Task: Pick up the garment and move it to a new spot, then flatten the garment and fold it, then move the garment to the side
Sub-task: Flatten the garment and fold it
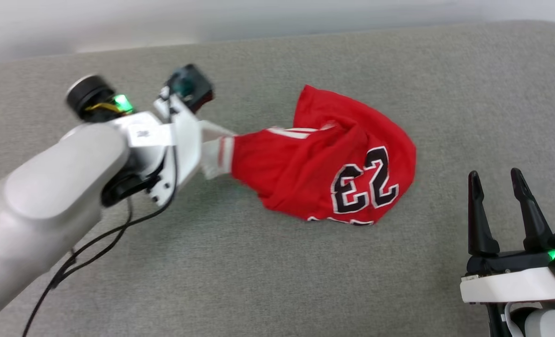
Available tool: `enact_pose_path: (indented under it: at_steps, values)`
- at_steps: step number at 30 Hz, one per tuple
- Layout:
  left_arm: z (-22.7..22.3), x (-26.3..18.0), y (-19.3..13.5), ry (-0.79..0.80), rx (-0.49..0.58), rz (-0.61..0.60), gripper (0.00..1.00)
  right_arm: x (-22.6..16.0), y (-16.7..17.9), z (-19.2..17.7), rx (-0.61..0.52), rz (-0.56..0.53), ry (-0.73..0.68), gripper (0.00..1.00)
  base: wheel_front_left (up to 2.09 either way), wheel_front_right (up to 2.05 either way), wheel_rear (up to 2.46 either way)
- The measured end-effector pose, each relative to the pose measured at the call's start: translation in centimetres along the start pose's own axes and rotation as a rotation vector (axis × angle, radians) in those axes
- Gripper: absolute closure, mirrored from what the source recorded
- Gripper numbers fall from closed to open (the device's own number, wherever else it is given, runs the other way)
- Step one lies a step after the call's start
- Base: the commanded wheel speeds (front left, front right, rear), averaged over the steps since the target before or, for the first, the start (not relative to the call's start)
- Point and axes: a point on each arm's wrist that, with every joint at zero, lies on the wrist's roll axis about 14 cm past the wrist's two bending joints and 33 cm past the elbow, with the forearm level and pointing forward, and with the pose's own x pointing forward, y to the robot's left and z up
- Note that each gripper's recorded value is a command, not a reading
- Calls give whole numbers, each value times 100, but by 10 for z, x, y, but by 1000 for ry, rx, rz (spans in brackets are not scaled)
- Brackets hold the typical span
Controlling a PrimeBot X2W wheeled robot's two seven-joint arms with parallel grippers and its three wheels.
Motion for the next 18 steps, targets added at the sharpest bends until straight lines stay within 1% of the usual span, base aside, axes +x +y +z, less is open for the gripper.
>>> enact_pose_path:
  at_steps: [3, 6, 10, 14, 16, 18]
  values:
    - [-33, -17, 16, 34, -62, 76, 100, 1, 6, 4, 7, 18, -14, 0, 0, 0, 0]
    - [-78, -27, 18, 100, -141, 114, 100, 0, 10, 4, 12, 29, -12, 0, 0, 0, 0]
    - [-136, -33, 4, 196, -269, 115, 100, 0, 13, 4, 15, 37, -13, 0, 0, 0, 0]
    - [-179, -30, -26, 280, -378, 63, 100, -1, 12, 3, 14, 34, -7, 0, 0, 0, 0]
    - [-184, -28, -33, 282, -423, 51, 100, -1, 11, 3, 11, 31, -7, 0, 0, 0, 0]
    - [-187, -27, -37, 280, -445, 48, 100, -3, 10, 3, 9, 29, -8, 0, 0, 0, 0]
